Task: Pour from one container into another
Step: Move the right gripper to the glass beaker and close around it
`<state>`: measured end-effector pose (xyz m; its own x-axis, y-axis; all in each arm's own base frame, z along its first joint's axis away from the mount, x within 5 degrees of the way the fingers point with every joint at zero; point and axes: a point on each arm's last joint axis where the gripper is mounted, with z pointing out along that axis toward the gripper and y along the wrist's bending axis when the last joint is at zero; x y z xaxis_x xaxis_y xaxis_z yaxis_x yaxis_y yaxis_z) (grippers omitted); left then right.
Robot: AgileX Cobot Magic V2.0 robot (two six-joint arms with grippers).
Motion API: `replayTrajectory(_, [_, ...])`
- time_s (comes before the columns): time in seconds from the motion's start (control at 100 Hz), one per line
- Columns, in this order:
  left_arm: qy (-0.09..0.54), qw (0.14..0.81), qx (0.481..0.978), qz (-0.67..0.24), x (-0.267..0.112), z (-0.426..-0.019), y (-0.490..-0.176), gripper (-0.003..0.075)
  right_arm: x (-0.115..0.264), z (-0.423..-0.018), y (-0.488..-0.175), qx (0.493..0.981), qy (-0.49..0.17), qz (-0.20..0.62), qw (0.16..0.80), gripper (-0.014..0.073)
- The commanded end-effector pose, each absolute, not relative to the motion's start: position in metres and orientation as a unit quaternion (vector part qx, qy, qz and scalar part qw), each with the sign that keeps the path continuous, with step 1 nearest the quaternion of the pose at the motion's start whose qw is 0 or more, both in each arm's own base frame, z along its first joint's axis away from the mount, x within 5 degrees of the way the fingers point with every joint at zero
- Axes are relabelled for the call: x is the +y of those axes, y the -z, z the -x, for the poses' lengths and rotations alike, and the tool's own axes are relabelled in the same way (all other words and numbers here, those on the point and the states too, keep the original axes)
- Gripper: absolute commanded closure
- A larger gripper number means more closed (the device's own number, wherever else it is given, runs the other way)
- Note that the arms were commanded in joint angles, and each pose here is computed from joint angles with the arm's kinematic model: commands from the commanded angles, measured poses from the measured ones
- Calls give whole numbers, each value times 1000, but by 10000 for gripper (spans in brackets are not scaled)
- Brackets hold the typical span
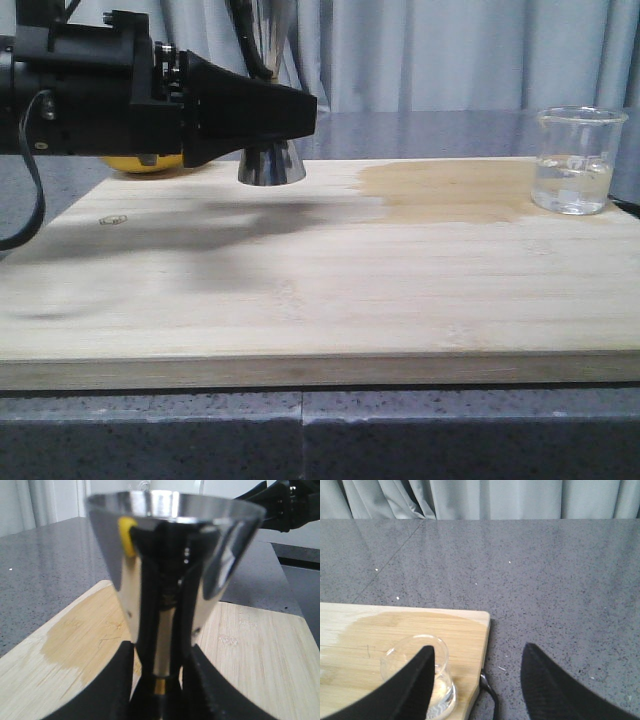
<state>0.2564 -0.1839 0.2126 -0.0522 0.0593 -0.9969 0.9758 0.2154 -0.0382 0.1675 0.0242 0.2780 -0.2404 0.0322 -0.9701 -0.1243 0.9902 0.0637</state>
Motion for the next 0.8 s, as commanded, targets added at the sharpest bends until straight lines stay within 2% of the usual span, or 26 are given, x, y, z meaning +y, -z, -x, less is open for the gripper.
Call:
replayTrajectory(0.0, [511, 566, 481, -433, -186, -244, -249, 722, 24, -169, -290, 751, -64, 28, 657, 241])
replayTrajectory(0.54, [510, 566, 479, -436, -186, -243, -251, 722, 42, -152, -249, 744, -102, 75, 656, 235])
replayTrajectory(0.79, [510, 566, 479, -436, -186, -243, -251, 722, 41, -153, -242, 734, -100, 72, 668, 95])
